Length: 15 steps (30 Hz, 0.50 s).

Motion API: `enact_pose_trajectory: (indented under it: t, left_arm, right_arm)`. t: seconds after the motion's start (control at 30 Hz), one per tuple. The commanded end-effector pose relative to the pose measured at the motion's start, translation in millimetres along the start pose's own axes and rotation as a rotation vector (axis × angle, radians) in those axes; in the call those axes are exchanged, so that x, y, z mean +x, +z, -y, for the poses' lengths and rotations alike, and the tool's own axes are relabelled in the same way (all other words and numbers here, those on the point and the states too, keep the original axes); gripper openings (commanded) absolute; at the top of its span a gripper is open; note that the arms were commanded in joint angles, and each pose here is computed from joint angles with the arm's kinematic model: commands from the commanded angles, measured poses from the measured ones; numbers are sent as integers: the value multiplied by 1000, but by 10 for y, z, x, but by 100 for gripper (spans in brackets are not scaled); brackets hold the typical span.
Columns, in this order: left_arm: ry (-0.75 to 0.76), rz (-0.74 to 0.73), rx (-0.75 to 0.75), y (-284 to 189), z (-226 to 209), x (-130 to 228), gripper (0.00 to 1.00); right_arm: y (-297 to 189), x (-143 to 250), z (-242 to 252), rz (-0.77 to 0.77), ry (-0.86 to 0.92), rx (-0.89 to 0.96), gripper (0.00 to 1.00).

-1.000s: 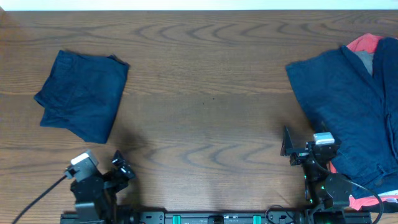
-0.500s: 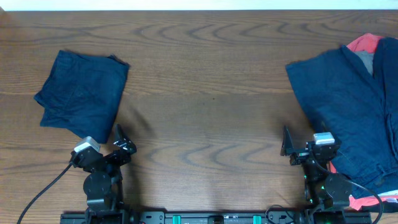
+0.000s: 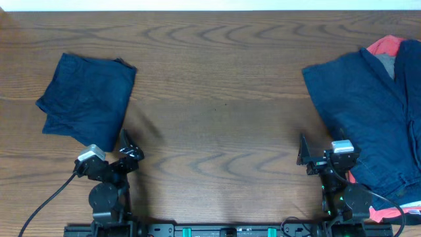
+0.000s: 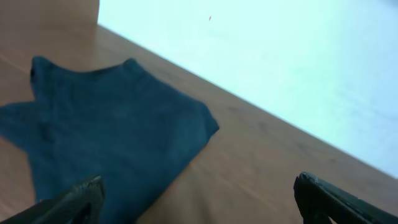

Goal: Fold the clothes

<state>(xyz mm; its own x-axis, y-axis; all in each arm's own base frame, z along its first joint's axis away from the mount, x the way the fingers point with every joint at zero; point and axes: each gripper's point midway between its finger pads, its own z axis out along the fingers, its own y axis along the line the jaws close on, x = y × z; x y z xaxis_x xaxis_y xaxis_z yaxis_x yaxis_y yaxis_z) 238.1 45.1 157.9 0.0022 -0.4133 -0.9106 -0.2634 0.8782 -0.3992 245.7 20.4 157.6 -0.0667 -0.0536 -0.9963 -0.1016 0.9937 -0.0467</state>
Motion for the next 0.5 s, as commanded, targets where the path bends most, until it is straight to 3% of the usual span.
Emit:
enact_pose_trajectory:
  t: [0.0, 0.47]
  left_arm:
    - [-1, -7, 0, 31, -40, 104, 98]
    - [5, -31, -12, 31, -69, 165, 98]
  right_arm:
    - [-2, 0, -27, 1, 15, -10, 99]
    - [-2, 0, -27, 1, 15, -10, 99]
